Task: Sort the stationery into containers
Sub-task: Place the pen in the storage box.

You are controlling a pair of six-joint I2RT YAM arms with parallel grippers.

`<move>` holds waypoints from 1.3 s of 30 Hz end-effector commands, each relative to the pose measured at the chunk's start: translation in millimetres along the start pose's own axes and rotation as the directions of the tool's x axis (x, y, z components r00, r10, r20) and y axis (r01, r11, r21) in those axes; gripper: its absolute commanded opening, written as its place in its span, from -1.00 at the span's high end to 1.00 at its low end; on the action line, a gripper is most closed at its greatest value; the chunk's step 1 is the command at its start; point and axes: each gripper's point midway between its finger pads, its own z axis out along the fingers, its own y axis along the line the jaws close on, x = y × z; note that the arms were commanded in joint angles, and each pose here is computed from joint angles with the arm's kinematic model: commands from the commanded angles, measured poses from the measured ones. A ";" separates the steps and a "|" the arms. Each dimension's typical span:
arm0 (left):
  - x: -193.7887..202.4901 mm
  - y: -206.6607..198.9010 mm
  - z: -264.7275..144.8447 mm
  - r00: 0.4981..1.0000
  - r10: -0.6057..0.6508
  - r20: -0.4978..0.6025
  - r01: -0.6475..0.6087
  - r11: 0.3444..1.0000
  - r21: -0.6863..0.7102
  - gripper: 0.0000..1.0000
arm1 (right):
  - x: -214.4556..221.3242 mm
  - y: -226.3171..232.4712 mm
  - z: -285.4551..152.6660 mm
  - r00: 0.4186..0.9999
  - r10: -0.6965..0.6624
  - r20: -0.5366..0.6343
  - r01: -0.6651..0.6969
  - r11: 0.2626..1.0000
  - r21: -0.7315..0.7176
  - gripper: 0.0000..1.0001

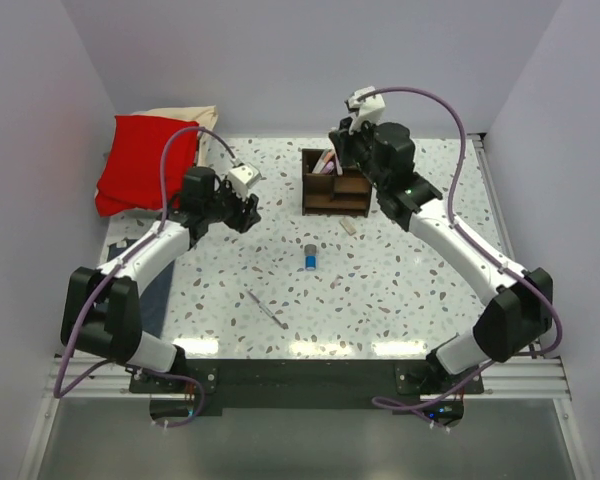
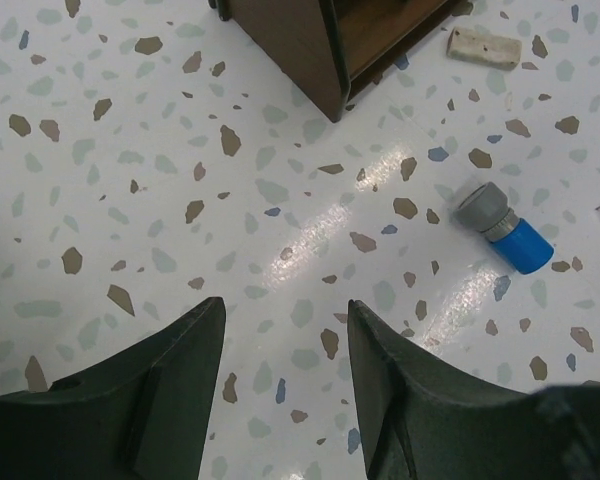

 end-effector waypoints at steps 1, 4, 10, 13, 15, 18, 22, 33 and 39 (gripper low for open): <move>-1.8 3.3 8.7 1.000 -0.021 0.011 0.021 1.000 0.013 -0.13 | -20.2 -4.2 35.5 0.933 -0.182 0.311 0.165 0.983 0.081 1.00; 8.7 5.3 15.2 0.999 -0.014 -0.044 0.015 1.000 0.026 -0.12 | -32.4 -6.5 52.6 0.888 -0.197 0.416 0.159 0.979 0.125 1.00; 8.8 13.1 16.6 0.997 0.016 -0.071 -0.015 1.000 0.006 -0.12 | -27.4 -9.5 89.2 0.869 -0.193 0.456 0.130 0.977 0.168 1.00; 11.4 14.3 17.7 0.997 0.014 -0.077 -0.014 1.000 0.000 -0.12 | -17.2 -8.4 101.8 0.877 -0.188 0.443 0.127 0.978 0.164 1.00; 13.4 13.9 18.1 0.997 0.009 -0.081 -0.009 1.000 0.001 -0.11 | -7.2 -7.9 109.8 0.891 -0.173 0.420 0.116 0.981 0.158 1.00; 13.3 13.5 17.9 0.997 0.007 -0.082 -0.007 1.000 0.002 -0.11 | 4.3 -7.6 116.0 0.910 -0.153 0.386 0.102 0.983 0.150 1.00; 7.0 16.2 18.8 0.997 0.011 -0.070 -0.012 1.000 -0.005 -0.12 | 24.9 -11.3 122.7 0.935 -0.127 0.330 0.076 0.984 0.162 1.00; 0.2 21.8 23.4 0.998 0.017 -0.064 -0.018 1.000 -0.014 -0.12 | 53.9 -12.7 131.3 0.956 -0.075 0.282 0.028 0.985 0.167 1.00; 2.5 22.8 24.5 0.998 0.007 -0.066 -0.009 1.000 -0.022 -0.12 | 57.0 -13.9 130.8 0.966 -0.075 0.247 0.034 0.985 0.169 0.24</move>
